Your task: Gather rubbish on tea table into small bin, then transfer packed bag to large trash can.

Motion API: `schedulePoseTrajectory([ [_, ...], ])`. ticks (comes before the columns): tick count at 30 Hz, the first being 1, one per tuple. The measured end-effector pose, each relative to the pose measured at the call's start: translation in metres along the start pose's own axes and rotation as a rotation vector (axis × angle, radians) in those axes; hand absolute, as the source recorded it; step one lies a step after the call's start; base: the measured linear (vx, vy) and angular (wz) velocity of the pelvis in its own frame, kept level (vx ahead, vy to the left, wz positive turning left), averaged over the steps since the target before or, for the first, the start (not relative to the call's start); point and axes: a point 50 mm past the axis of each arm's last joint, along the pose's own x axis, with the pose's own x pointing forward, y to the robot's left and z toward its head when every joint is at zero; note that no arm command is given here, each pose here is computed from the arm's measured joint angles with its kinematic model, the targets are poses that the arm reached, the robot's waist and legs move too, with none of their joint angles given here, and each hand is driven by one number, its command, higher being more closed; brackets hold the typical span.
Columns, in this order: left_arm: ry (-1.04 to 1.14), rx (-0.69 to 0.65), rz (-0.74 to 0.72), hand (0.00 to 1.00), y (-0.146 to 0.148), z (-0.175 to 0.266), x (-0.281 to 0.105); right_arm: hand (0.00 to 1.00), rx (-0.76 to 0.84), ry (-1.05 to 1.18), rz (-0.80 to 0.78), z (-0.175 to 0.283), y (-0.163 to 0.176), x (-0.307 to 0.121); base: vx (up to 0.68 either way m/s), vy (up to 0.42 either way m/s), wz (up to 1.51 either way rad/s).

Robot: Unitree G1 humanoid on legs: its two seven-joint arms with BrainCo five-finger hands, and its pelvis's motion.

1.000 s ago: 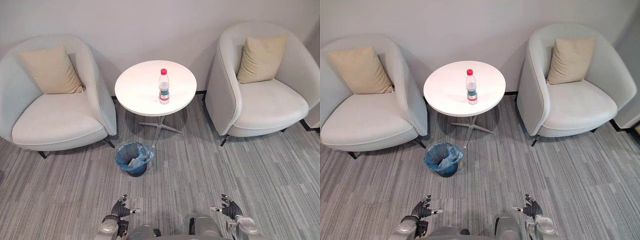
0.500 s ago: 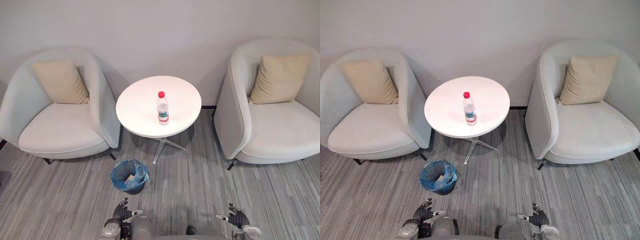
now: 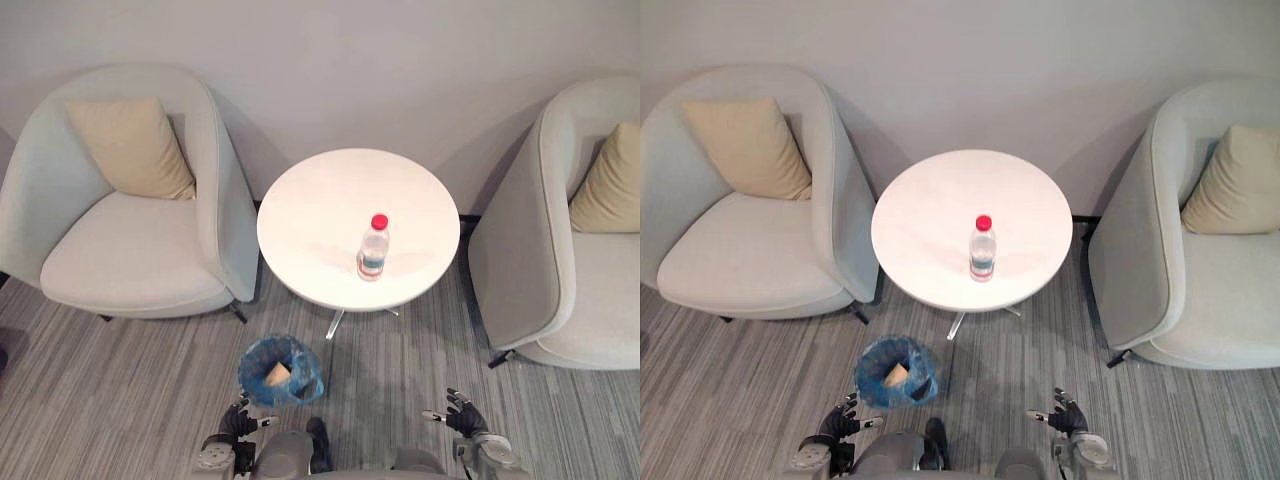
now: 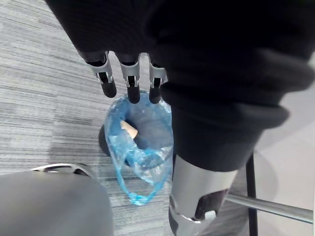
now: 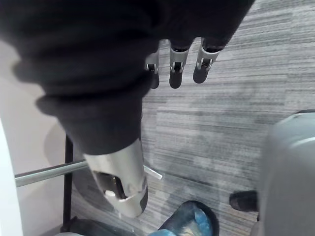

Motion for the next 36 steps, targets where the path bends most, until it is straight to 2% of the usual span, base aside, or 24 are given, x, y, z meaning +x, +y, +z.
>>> schedulePoseTrajectory([
  [7, -0.010, 0.022, -0.016, 0.00, -0.003, 0.004, 0.001, 0.00, -0.031, 0.022, 0.016, -0.006, 0.002, -0.002, 0.28, -0.100, 0.52],
  [12, 0.019, 0.004, -0.030, 0.00, -0.010, -0.004, -0.001, 0.00, -0.039, 0.052, -0.023, -0.014, -0.012, -0.005, 0.21, -0.189, 0.29],
  [25, 0.043, -0.014, -0.009, 0.00, -0.006, -0.010, -0.002, 0.00, -0.037, 0.010, -0.037, -0.013, -0.013, -0.010, -0.04, -0.042, 0.22],
  [36, 0.030, -0.022, -0.005, 0.00, -0.005, -0.011, -0.004, 0.00, -0.144, -0.340, -0.058, 0.050, -0.020, -0.032, -0.05, -0.006, 0.02],
])
